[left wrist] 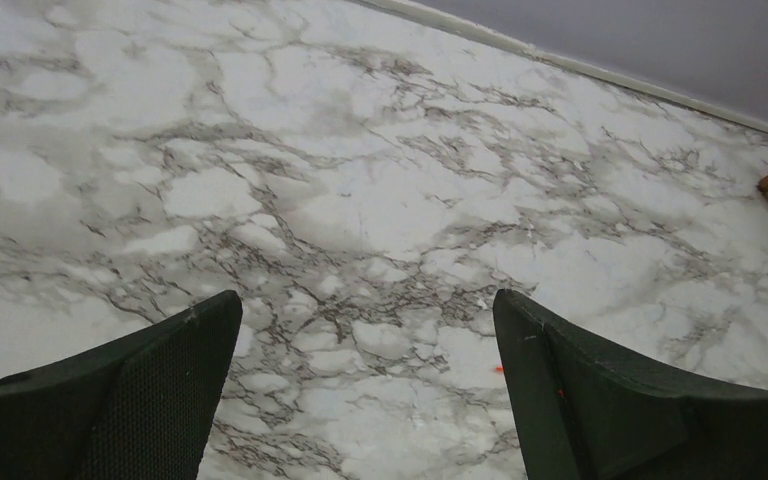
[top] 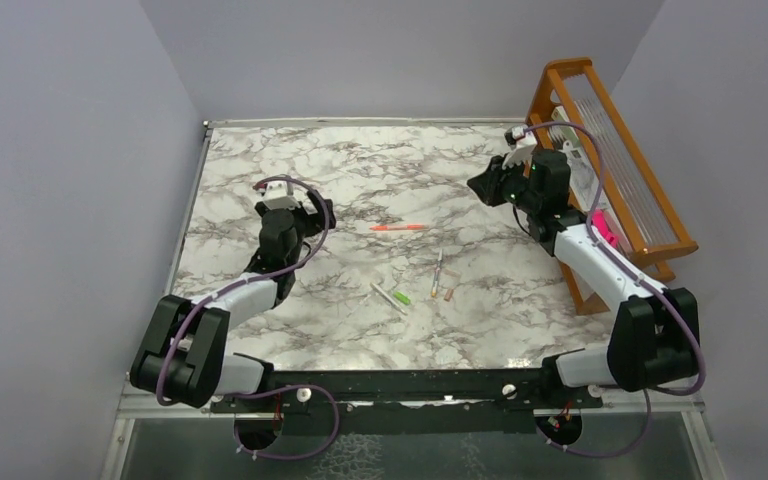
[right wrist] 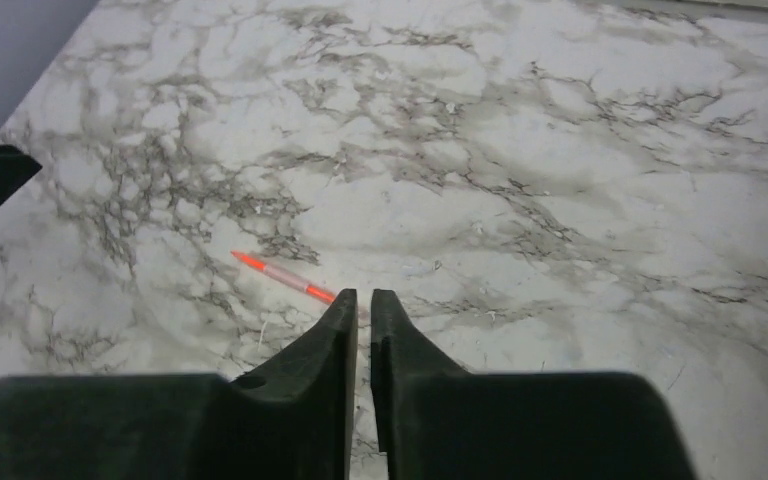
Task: Insert the pens into the pen caps
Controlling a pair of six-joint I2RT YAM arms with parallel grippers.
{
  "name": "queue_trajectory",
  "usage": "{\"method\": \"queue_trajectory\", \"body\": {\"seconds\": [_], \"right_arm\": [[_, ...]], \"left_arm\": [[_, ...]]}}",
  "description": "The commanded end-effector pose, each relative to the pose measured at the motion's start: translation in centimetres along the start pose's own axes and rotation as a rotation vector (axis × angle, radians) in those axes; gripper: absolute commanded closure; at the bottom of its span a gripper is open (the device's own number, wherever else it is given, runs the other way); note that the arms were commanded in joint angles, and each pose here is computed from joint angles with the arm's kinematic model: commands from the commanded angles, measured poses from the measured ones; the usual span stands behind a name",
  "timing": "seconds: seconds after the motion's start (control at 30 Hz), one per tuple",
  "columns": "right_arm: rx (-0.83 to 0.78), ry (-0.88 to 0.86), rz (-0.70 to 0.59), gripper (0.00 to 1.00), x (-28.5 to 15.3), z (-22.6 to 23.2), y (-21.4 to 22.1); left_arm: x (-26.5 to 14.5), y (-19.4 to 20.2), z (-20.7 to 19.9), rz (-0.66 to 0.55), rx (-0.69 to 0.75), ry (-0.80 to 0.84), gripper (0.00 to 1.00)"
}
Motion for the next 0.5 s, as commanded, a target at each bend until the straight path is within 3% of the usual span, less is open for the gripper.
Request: {"method": "queue_trajectory", "body": {"seconds": [0.0,0.07,0.1,0.13,0.27,0.3,0.37,0.47], "right_arm": [[0.033,-0.188,0.110,0.98,0.8,1.9,1.2],[-0.040,-0.186,0.100,0.98,0.8,3.0,1.4],[-0.096,-0.172,0.078,0.98,0.6,3.8,1.4],[-0.153,-0.149,0.049,0.91,0.3,4.8,1.4],[-0.228,-0.035,-0.070,0.36,-1.0,5.8,0.7],[-0.219,-0.012,-0.088,0.28,-1.1,5.6,0.5],[-0.192,0.042,-0.107,0.23,-0.6,4.9,0.8],[-0.207,0.034,-0.023,0.31,1.0,4.7,1.6]], "left_arm": [[-0.6,0.0,-1.3,0.101,-0.250,0.050,0.01],[-1.0,0.4,-1.3,0.127,-0.348,0.067,0.01],[-1.2,0.5,-1.2,0.135,-0.377,0.069,0.06],[-1.2,0.5,-1.1,0.134,-0.390,0.067,0.14],[-1.0,0.6,-1.0,0.160,-0.358,0.057,0.19],[-0.9,0.8,-1.0,0.173,-0.357,0.050,0.20],[-0.8,1.1,-1.2,0.190,-0.358,0.050,0.21],[-0.9,1.2,-1.3,0.202,-0.353,0.051,0.21]]}}
Point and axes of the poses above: each gripper's point midway between its finger pads, its own x axis out along the fingers, its own z axis along the line the jaws close on, y = z × x, the point moved 7 cm from there along -x, back along the fingers, and after that the axes turned 12 degrees about x, right-handed, at the moved point
